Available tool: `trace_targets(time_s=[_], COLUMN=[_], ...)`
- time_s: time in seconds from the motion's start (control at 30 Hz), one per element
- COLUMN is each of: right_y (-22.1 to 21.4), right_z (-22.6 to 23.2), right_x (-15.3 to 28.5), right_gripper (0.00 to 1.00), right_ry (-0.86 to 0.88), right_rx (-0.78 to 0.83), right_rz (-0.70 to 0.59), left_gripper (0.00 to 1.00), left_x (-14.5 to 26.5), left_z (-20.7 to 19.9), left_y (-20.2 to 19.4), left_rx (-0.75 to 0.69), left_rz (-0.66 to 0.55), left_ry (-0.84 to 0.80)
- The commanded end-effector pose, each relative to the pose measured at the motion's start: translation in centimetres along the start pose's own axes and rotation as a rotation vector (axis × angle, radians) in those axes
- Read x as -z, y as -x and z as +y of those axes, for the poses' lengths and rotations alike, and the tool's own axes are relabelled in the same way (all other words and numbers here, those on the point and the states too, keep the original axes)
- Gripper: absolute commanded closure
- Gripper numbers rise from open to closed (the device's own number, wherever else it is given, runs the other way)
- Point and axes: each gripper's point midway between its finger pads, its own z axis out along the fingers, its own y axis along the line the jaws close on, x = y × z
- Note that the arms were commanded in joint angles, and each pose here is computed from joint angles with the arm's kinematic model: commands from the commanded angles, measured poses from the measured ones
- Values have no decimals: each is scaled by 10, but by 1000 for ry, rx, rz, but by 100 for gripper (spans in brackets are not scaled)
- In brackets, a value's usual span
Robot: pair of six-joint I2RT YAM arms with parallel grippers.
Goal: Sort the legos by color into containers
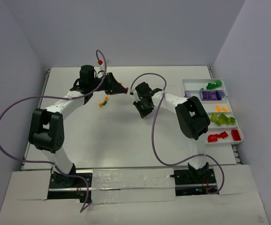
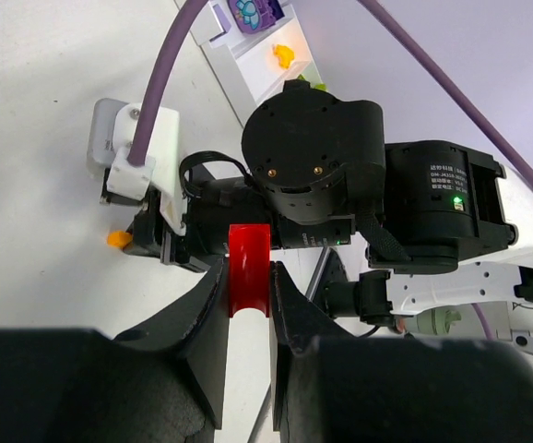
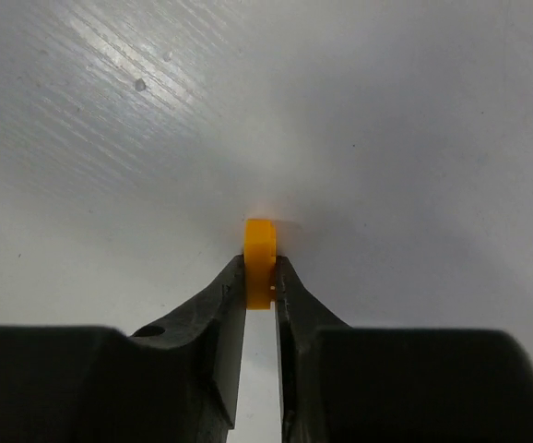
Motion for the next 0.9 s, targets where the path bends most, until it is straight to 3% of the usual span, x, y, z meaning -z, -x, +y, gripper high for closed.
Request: trace_targets(time_s=[0.0, 0.1, 0.2, 0.53, 0.63, 0.87], right_y=[-11, -19, -24, -103, -121, -154], right_z=[-6, -7, -22, -193, -231, -291], right_x=[-5, 11, 42, 168, 182, 162], right_gripper=[88, 99, 100, 100, 100, 100], right_ry=[-43, -30, -3, -228, -249, -242], right_rx=[18, 25, -9, -274, -324, -410], right_rz=[29, 17, -38, -145, -134, -57], left_gripper=[100, 100, 100, 100, 100, 100], left_x=[5, 7, 9, -13, -19, -31], left_z=[-16, -18, -18, -6, -5, -4], left_y=[22, 22, 22, 3, 5, 13], left_rx=[-83, -94, -115, -290, -282, -277], left_rz=[-44, -46, -46, 36, 47, 39], left_ry=[-7, -2, 12, 176, 179, 170])
